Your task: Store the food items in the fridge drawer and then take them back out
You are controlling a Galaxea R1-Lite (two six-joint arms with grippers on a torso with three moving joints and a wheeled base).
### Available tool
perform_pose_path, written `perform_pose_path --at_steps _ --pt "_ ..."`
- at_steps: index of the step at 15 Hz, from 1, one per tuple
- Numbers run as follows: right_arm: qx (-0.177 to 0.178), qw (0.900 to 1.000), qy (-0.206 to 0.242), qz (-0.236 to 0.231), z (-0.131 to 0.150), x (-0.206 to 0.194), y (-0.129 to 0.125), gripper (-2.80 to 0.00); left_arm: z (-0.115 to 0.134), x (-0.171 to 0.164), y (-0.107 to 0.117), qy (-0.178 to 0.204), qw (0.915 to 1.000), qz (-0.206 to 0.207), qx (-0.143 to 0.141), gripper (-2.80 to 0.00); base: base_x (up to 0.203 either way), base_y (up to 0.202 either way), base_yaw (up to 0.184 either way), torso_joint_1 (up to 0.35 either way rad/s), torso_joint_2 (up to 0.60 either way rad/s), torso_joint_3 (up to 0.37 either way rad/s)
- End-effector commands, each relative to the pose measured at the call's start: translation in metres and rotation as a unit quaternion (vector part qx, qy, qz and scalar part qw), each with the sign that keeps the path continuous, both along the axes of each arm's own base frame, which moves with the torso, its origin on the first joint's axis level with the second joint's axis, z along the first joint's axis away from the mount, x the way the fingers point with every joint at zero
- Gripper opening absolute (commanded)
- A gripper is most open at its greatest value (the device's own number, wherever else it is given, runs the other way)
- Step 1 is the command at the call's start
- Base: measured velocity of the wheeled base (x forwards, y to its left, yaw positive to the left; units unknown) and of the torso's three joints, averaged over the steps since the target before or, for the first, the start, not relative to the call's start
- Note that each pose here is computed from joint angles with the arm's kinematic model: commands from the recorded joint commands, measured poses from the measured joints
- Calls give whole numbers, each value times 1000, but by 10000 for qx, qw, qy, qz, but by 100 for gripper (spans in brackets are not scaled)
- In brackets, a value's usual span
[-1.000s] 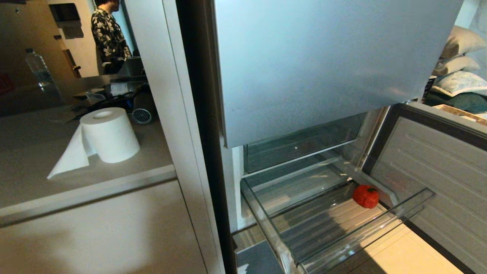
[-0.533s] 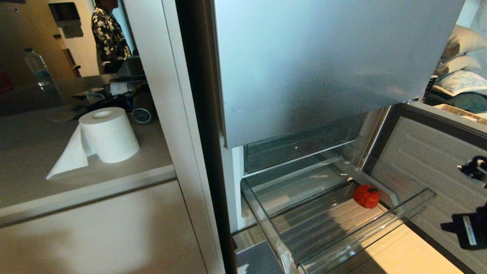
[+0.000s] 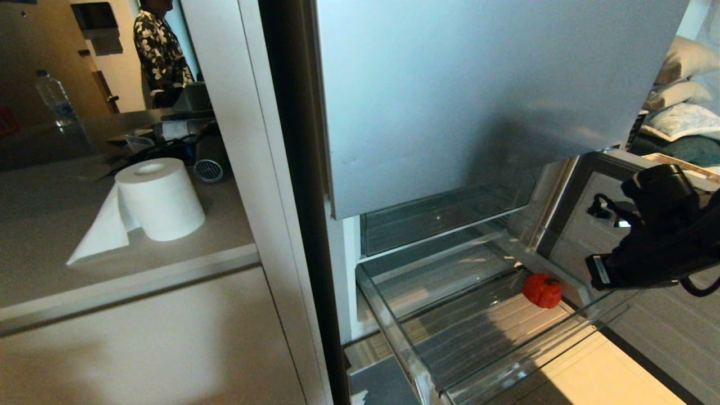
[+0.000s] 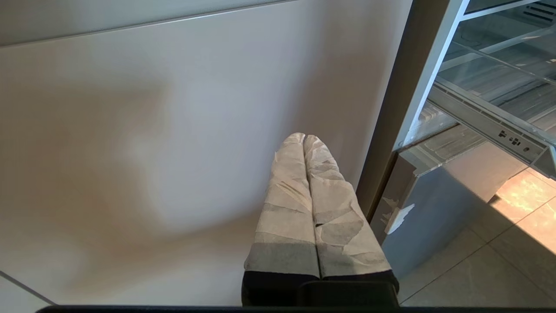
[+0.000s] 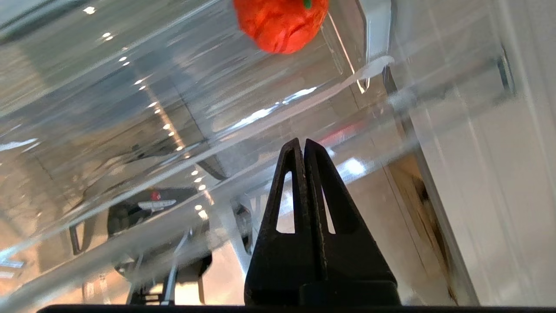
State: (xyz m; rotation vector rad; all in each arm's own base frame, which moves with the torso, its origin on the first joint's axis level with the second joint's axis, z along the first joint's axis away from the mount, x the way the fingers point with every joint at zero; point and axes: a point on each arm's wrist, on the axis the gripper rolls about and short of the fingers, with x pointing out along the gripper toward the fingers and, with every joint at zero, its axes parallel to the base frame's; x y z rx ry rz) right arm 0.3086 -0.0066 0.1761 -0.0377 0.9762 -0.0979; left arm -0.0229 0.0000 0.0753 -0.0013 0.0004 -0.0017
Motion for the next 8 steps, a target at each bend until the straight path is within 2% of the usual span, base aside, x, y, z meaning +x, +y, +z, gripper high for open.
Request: perform_pose_path --at_steps 1,4,5,8 --pt "-13 9996 292 -14 -14 27 -1 -280 0 0 0 13 10000 1 -3 -280 0 0 0 0 0 0" --pt "-34 9984 557 7 -21 39 -1 -280 0 0 0 13 10000 1 -1 -280 0 0 0 0 0 0" --pt "-33 9984 561 10 -22 42 -1 0 0 0 0 13 10000 1 -1 -280 0 0 0 0 0 0" --pt "-20 9984 561 -2 -26 57 -1 0 0 0 0 13 10000 1 -1 -280 0 0 0 0 0 0"
